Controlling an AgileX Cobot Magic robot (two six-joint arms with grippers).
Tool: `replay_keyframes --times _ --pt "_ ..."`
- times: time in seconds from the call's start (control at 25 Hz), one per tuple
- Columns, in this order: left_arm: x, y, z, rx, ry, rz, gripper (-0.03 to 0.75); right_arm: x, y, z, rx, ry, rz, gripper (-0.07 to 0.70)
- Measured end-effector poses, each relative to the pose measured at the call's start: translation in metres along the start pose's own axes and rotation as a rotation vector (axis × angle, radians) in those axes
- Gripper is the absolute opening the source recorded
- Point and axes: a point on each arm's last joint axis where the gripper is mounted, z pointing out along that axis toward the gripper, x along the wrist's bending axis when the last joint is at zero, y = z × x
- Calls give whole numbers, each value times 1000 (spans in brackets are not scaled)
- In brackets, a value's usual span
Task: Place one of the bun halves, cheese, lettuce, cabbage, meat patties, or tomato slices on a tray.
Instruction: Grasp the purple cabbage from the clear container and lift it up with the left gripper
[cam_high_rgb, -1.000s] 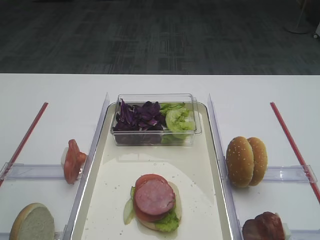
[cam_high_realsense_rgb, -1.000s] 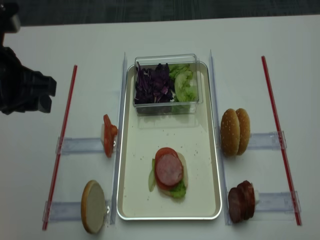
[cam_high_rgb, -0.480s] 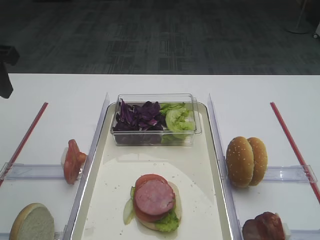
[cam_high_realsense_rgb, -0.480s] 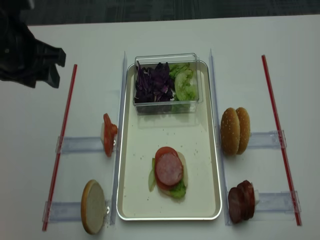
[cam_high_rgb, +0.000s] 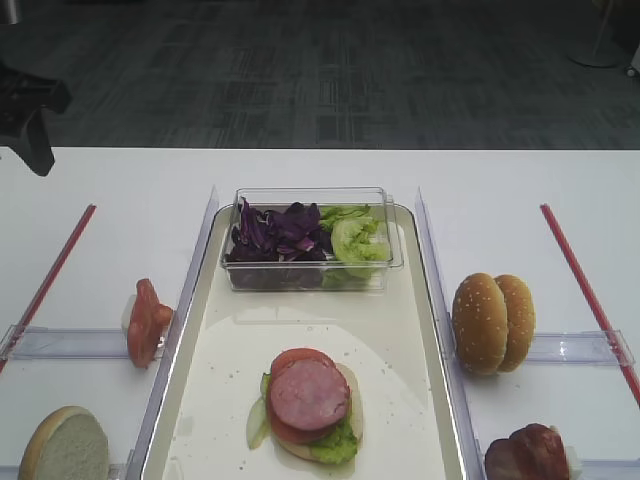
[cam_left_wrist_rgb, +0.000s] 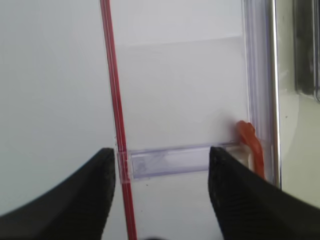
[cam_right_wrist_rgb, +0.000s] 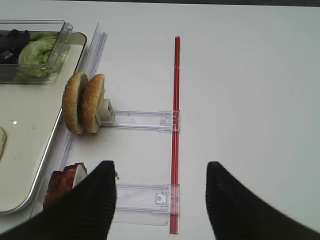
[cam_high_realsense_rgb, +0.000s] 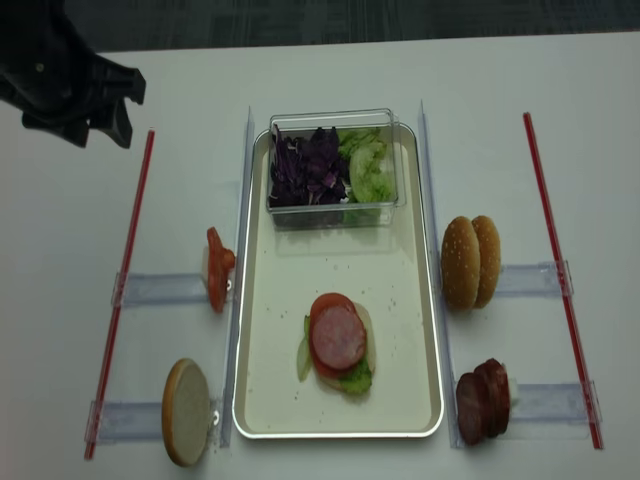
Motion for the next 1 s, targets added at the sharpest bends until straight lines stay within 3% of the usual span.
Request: replay_keyframes --times 0.52,1.0 --pt "2 39 30 29 -1 8 380 0 0 0 0 -1 -1 433" --pt "3 48 49 54 0 10 380 0 0 0 0 -1 -1 433"
